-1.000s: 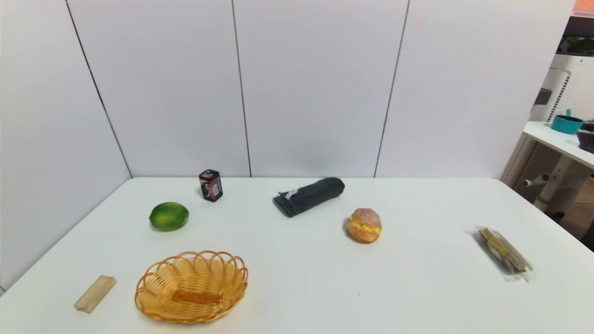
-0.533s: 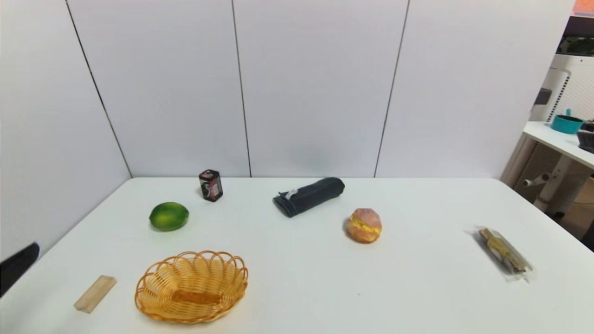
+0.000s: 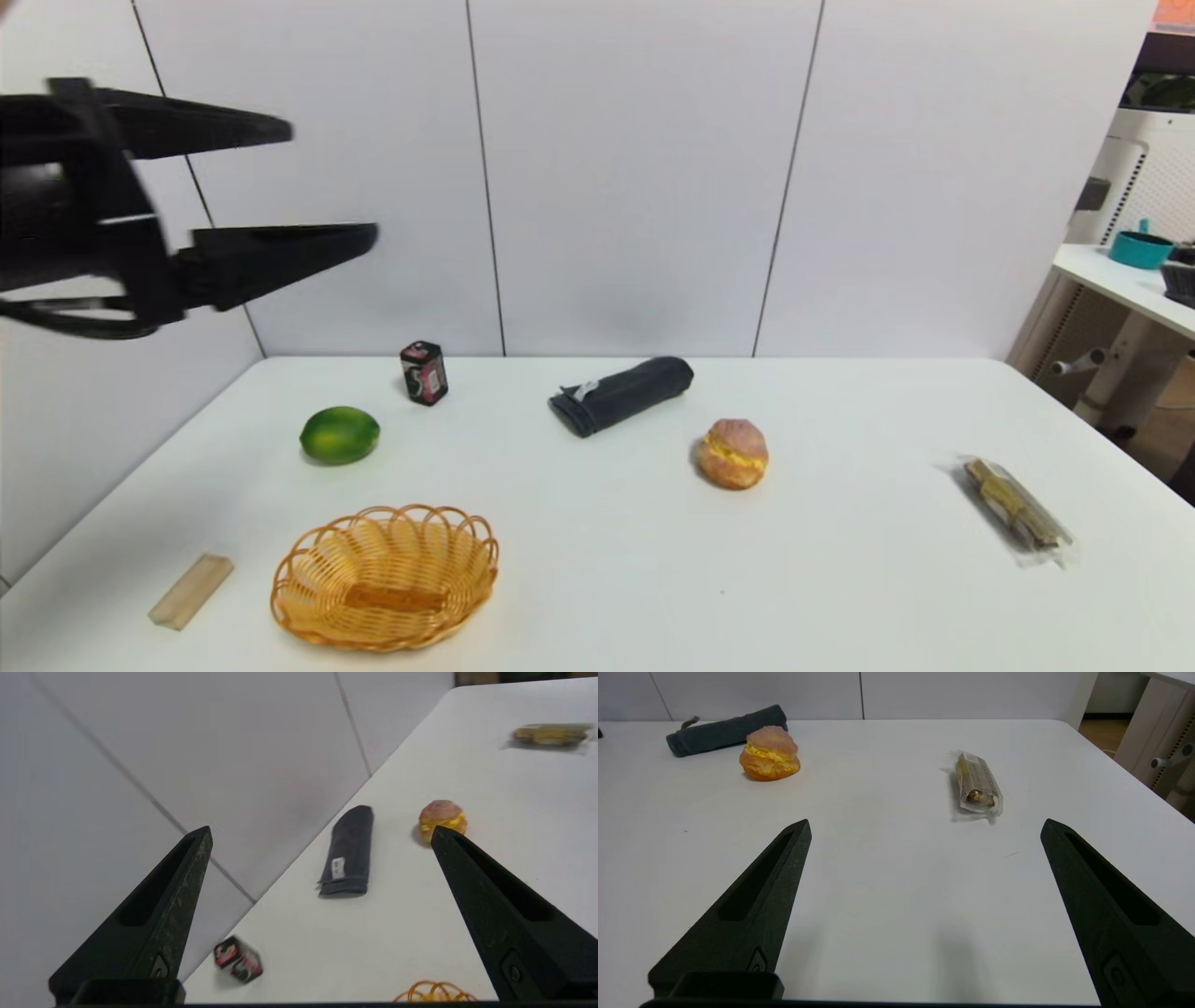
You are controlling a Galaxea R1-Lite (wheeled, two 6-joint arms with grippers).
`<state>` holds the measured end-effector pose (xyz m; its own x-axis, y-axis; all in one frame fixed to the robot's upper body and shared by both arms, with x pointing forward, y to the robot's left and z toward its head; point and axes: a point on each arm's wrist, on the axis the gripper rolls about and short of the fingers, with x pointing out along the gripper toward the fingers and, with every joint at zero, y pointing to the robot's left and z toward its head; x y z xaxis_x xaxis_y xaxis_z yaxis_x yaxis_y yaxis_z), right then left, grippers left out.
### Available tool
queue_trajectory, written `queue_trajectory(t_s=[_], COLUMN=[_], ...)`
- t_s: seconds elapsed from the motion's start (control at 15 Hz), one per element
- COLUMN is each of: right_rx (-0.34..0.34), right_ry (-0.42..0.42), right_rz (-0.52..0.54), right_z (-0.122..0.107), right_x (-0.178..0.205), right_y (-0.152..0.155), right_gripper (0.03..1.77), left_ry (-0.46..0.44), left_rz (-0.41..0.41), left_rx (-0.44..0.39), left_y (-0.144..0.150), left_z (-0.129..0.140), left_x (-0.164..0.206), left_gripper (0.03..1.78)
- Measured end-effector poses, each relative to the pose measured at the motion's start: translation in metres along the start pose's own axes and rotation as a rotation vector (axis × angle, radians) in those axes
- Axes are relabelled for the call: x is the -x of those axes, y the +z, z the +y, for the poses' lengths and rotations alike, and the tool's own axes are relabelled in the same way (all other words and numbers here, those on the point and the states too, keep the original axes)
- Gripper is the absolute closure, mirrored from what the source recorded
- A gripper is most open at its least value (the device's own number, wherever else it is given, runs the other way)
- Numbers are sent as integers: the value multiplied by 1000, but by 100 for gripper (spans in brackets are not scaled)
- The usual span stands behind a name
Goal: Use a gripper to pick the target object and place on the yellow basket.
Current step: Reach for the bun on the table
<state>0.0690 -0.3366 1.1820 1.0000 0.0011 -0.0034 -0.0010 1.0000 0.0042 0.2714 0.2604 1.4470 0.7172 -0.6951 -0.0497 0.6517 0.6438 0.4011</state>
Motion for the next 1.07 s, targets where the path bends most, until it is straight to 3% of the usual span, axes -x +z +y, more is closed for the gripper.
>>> queue_trajectory(t_s=[0.27,0.47,1.07], right_rx=[0,0,0], right_ry=[0,0,0], right_rz=[0,0,0], right_z=[0,0,0], right_x=[0,0,0], right_y=[0,0,0], right_gripper=[10,10,10], left_ry=[-200,-300,-433], left_rz=[-15,-8,29], left_rx=[24,40,98], left_y=[3,-2,-35], left_z=[-16,-35,-84], left_x=[-84,-138,-247], left_gripper=[12,12,12])
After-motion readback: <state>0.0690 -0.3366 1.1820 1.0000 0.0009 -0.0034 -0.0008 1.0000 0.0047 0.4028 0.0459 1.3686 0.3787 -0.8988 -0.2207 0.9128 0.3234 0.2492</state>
